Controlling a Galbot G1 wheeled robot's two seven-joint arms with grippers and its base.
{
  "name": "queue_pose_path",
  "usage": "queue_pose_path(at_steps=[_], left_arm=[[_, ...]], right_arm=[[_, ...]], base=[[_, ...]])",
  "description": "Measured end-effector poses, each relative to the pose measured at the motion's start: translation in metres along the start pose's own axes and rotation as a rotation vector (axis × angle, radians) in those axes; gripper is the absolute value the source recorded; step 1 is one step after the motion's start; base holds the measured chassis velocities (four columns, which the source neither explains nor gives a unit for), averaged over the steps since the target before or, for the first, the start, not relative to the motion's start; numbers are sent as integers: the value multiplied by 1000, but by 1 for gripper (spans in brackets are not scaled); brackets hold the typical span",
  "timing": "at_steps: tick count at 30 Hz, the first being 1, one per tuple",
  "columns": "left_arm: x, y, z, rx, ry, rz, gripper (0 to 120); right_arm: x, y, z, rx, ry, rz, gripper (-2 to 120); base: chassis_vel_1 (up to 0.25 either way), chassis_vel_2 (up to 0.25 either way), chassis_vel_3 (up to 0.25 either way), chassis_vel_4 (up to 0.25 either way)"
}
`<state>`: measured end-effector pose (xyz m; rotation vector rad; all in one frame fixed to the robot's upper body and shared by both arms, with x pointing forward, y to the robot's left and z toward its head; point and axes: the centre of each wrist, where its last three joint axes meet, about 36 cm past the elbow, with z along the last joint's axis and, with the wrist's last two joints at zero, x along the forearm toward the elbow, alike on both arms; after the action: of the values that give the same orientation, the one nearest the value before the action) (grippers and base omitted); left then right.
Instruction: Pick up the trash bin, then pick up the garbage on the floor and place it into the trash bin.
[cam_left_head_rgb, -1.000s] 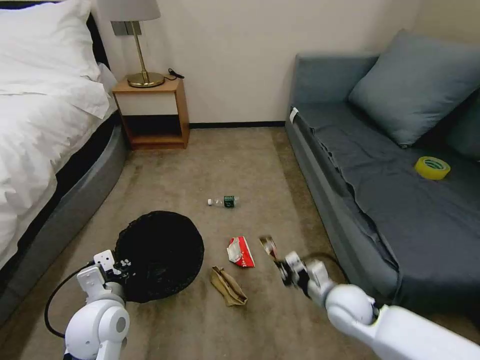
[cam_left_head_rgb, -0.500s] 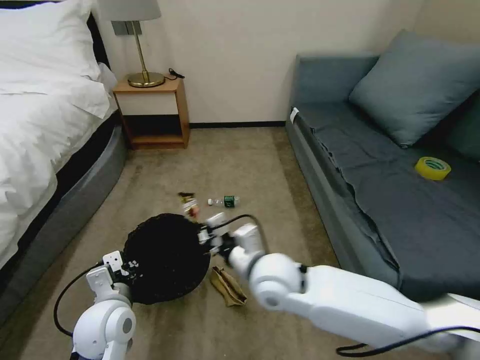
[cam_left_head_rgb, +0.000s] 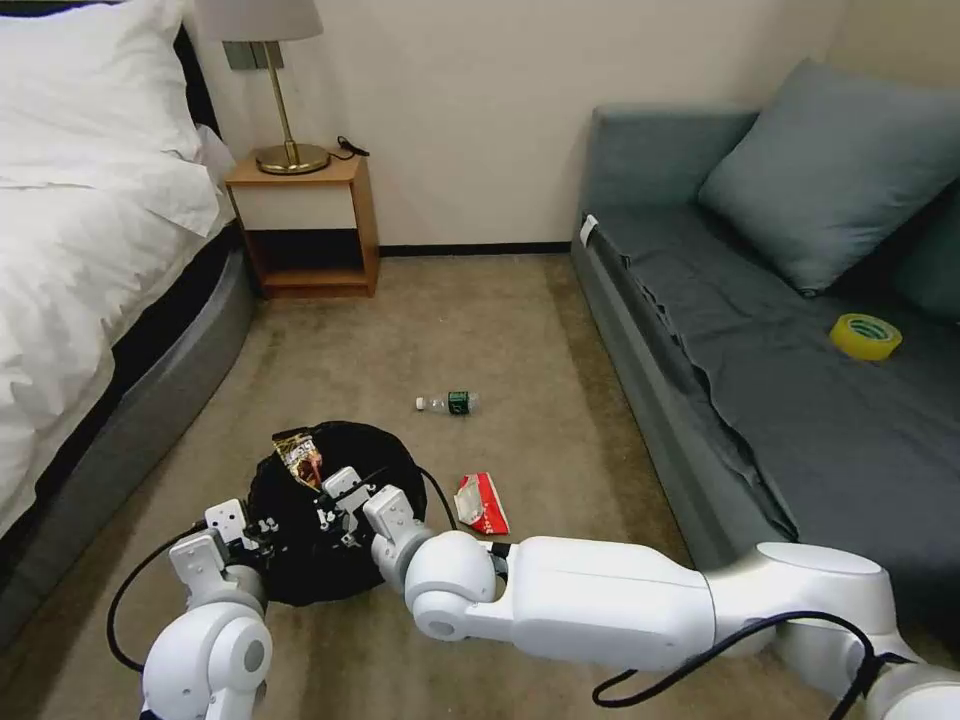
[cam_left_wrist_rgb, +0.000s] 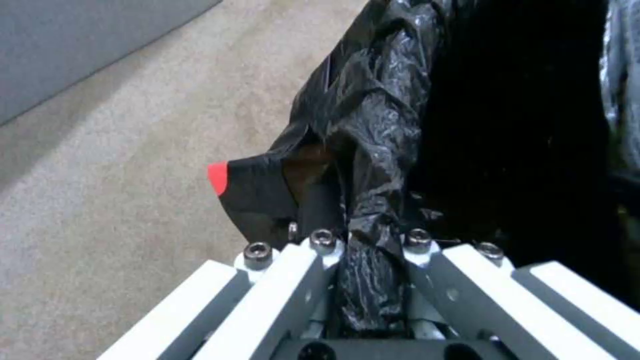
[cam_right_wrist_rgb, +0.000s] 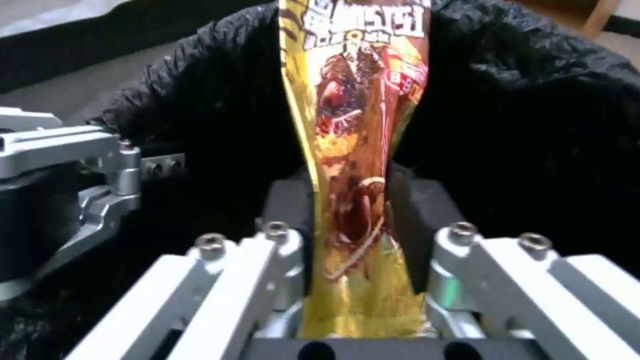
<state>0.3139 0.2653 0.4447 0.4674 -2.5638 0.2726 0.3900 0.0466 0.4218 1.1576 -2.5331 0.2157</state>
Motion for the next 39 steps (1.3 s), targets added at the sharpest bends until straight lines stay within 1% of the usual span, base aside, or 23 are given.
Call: queue_pose_path(at_steps=[1,3,4,5,7,8,11,12,14,15,18,19,23,24,26,28,29,30,33,34,37,38,39], left_arm=[[0,0,0,1,-1,0,3],[0,0,0,1,-1,0,3],[0,0,0,2,-1,0,3],[0,0,0,2,-1,0,3],[0,1,-1,3,-1,0,3],[0,1,-1,3,-1,0,3],[-1,1,0,5,0,-1,3],[-1,1,0,5,0,-1,3],[-1,2,0,5,1,-3,3],[-1,2,0,5,1,-3,3],[-1,5,-1,9,-4,-14,3],[-1,5,-1,9,-4,-14,3],[0,11,-4,14,-15,-32,3],[0,11,-4,14,-15,-32,3],[1,14,-6,21,-25,-44,3],[3,20,-10,33,-37,-59,3],[3,20,-10,33,-37,-59,3],[3,22,-11,37,-42,-65,3],[5,25,-14,45,-51,-71,3],[5,25,-14,45,-51,-71,3],[6,28,-14,50,-54,-77,3],[6,29,-14,52,-55,-81,3],[6,29,-14,52,-55,-81,3]], right_arm=[[1,0,0,1,-1,-2,34],[2,1,-1,2,-3,-5,38],[3,1,-1,3,-5,-6,45],[3,1,-1,3,-5,-6,45],[6,1,-2,5,-6,-6,54],[6,1,-2,5,-6,-6,54],[8,-1,-4,8,-9,-1,70],[8,-1,-4,8,-9,-1,70],[9,-4,-7,14,-21,7,79],[9,-4,-7,14,-21,7,79],[10,-23,-19,36,-68,63,96],[10,-23,-19,36,-68,63,96],[19,-66,-26,78,-60,175,99],[19,-66,-26,78,-60,175,99],[31,-103,-25,123,-2,279,100],[44,-134,-21,161,113,354,100],[44,-134,-21,161,113,354,100],[47,-145,-12,169,182,371,100],[44,-148,18,144,321,340,100],[44,-148,18,144,321,340,100],[37,-139,36,99,409,275,100],[29,-131,48,74,471,223,100],[29,-131,48,74,471,223,100]], base=[[0,0,0,0],[0,0,0,0],[0,0,0,0],[0,0,0,0],[0,0,0,0],[0,0,0,0],[0,0,0,0],[0,0,0,0],[0,0,0,0],[0,0,0,0],[0,0,0,0],[0,0,0,0],[0,0,0,0],[0,0,0,0],[0,0,0,0],[0,0,0,0],[0,0,0,0],[0,0,0,0],[0,0,0,0],[0,0,0,0],[0,0,0,0],[0,0,0,0],[0,0,0,0]])
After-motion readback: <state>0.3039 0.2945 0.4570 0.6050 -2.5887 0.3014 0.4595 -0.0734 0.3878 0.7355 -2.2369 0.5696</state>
